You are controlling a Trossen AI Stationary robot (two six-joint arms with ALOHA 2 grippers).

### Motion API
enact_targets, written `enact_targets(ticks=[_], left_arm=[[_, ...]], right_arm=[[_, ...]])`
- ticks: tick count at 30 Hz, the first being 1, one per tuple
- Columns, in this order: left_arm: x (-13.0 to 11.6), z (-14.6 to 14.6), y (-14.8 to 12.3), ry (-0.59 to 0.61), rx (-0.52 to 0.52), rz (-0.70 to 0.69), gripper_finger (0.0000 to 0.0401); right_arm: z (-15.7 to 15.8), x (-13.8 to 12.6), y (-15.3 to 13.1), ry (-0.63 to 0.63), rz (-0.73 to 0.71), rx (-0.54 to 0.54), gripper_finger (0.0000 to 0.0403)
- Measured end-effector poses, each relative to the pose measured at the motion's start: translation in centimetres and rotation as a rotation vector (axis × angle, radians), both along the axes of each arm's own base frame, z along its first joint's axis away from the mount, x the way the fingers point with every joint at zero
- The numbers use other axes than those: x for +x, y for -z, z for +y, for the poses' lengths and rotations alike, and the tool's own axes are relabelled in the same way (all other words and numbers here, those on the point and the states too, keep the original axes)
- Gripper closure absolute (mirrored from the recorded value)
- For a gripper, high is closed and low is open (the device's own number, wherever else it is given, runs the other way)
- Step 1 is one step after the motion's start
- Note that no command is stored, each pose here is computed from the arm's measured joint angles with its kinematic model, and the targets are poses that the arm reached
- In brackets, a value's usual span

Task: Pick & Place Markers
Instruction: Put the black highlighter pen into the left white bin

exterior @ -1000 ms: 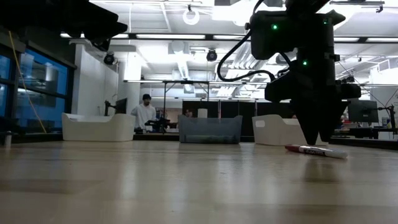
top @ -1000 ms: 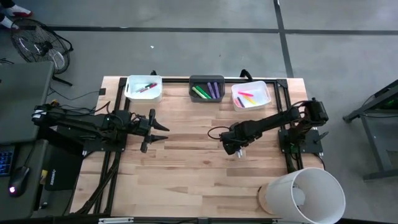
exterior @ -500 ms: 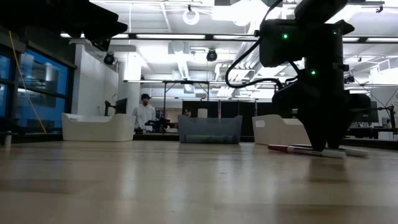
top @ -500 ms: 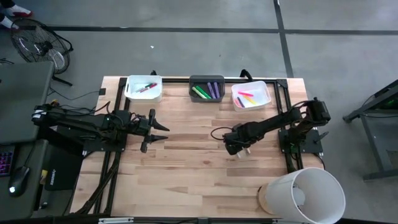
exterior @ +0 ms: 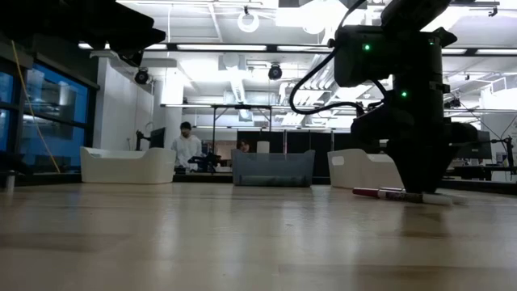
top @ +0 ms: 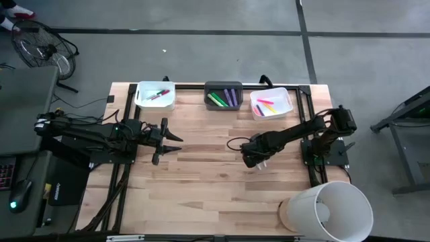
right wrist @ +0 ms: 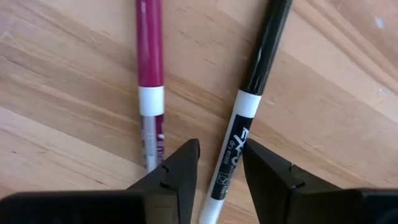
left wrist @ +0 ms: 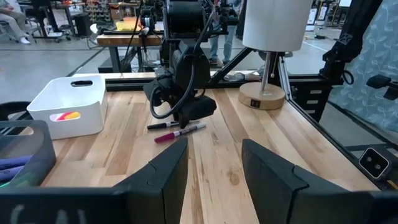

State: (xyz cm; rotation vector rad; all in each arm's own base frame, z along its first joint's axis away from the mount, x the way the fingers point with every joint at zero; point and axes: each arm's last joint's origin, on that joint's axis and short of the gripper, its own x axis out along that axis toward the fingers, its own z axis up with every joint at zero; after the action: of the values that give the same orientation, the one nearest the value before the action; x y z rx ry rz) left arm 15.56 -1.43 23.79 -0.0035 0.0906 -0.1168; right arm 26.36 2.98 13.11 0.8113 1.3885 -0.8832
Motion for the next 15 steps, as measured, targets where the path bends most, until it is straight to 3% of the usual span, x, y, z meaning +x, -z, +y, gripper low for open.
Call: enact_targets(ticks=[15], left_arm=[[0.0,0.0,0.0,0.0,-0.002,0.0,0.0254]], right_arm=[[0.02,0.04,0.04,0.021,-0.004,-0.002,0.035]])
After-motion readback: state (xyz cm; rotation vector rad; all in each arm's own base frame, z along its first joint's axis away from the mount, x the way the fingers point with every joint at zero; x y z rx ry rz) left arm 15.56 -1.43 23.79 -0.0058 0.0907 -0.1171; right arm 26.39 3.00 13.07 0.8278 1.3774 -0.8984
